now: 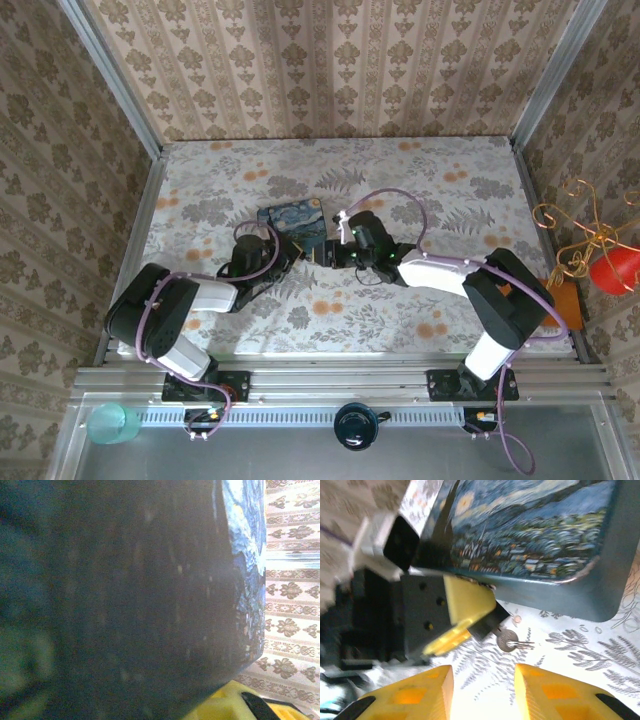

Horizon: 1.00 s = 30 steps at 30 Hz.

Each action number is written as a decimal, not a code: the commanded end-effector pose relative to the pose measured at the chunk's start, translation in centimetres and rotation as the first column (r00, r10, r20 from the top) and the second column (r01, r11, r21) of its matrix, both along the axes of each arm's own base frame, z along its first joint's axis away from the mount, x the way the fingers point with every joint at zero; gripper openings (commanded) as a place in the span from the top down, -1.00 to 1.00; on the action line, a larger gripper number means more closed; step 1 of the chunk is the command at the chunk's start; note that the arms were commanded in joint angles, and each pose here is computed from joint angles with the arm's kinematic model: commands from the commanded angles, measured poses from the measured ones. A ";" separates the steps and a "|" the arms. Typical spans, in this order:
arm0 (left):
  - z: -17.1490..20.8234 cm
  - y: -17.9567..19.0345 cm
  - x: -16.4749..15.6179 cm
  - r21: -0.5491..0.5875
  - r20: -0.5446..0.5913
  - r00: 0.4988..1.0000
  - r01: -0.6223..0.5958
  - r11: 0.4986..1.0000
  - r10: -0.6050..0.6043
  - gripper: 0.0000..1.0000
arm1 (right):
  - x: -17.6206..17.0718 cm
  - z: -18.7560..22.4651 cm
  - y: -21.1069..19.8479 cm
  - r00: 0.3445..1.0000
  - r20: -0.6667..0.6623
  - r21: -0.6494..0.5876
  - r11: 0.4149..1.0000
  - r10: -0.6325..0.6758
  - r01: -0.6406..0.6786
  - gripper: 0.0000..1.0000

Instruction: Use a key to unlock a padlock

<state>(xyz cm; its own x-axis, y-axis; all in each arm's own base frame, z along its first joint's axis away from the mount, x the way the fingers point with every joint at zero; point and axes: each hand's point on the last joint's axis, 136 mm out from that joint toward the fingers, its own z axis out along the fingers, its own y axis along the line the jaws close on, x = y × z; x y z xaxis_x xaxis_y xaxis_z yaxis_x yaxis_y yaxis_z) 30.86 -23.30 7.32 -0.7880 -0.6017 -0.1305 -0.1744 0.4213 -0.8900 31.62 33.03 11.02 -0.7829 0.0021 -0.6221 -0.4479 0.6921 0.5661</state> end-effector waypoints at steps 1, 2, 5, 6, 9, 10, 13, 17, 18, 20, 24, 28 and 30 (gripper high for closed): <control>1.8 0.2 0.5 0.000 0.038 0.999 0.007 1.000 -0.007 0.89 | -1.1 0.3 0.0 0.946 0.287 -0.239 0.968 0.149 -0.080 0.22; 1.9 0.3 0.5 0.005 0.036 0.999 0.006 1.000 -0.006 0.89 | -1.3 0.5 0.3 0.917 0.353 -0.270 0.959 0.186 -0.091 0.21; 1.9 0.5 0.2 0.007 0.027 1.000 0.010 1.000 -0.011 0.89 | -1.5 0.9 0.8 0.848 0.466 -0.302 0.946 0.255 -0.118 0.20; 2.0 0.5 0.2 0.005 0.028 1.000 0.013 1.000 -0.013 0.89 | -1.4 0.9 0.9 0.835 0.481 -0.310 0.943 0.268 -0.123 0.20; 2.2 0.5 0.0 0.008 0.032 0.999 0.019 1.000 -0.020 0.89 | -1.7 0.3 1.7 0.787 0.518 -0.356 0.921 0.335 -0.157 0.19; 2.4 0.5 0.0 0.010 0.035 0.999 0.022 1.000 -0.023 0.89 | -1.9 0.1 2.1 0.762 0.537 -0.381 0.910 0.363 -0.165 0.18; 2.6 0.7 -0.2 0.014 0.038 0.999 0.022 1.000 -0.023 0.90 | -1.8 -0.2 2.4 0.706 0.592 -0.413 0.899 0.389 -0.149 0.18; 2.8 0.8 -0.6 0.016 0.039 0.999 0.025 1.000 -0.026 0.90 | -1.4 -1.3 3.0 0.673 0.604 -0.452 0.879 0.427 -0.153 0.18; 2.9 0.9 -0.7 0.016 0.040 0.999 0.026 1.000 -0.026 0.90 | -1.3 -1.5 3.1 0.667 0.603 -0.463 0.873 0.437 -0.153 0.18; 2.9 0.9 -0.8 0.015 0.039 0.999 0.027 1.000 -0.028 0.90 | -1.0 -1.7 3.2 0.655 0.617 -0.474 0.871 0.436 -0.133 0.18; 2.8 1.0 -1.0 0.011 0.042 0.999 0.027 1.000 -0.027 0.90 | -0.5 -2.1 3.2 0.643 0.631 -0.492 0.865 0.434 -0.101 0.20; 2.8 0.7 -1.1 0.004 0.042 0.999 0.035 0.999 -0.035 0.90 | 0.0 -2.6 2.8 0.640 0.639 -0.508 0.859 0.426 -0.064 0.23; 2.8 0.6 -1.2 0.002 0.042 0.998 0.039 0.999 -0.039 0.90 | 0.2 -2.8 2.8 0.633 0.645 -0.521 0.853 0.428 -0.045 0.26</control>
<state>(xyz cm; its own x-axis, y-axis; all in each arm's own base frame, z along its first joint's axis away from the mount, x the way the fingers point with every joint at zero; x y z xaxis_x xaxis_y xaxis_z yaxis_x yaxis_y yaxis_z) 29.69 -22.20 8.82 -0.7956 -0.5878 -0.1464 -0.1728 0.4518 -0.8752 31.08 35.78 7.82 -0.0646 -0.5091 -0.8583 -0.7903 0.5513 -0.2675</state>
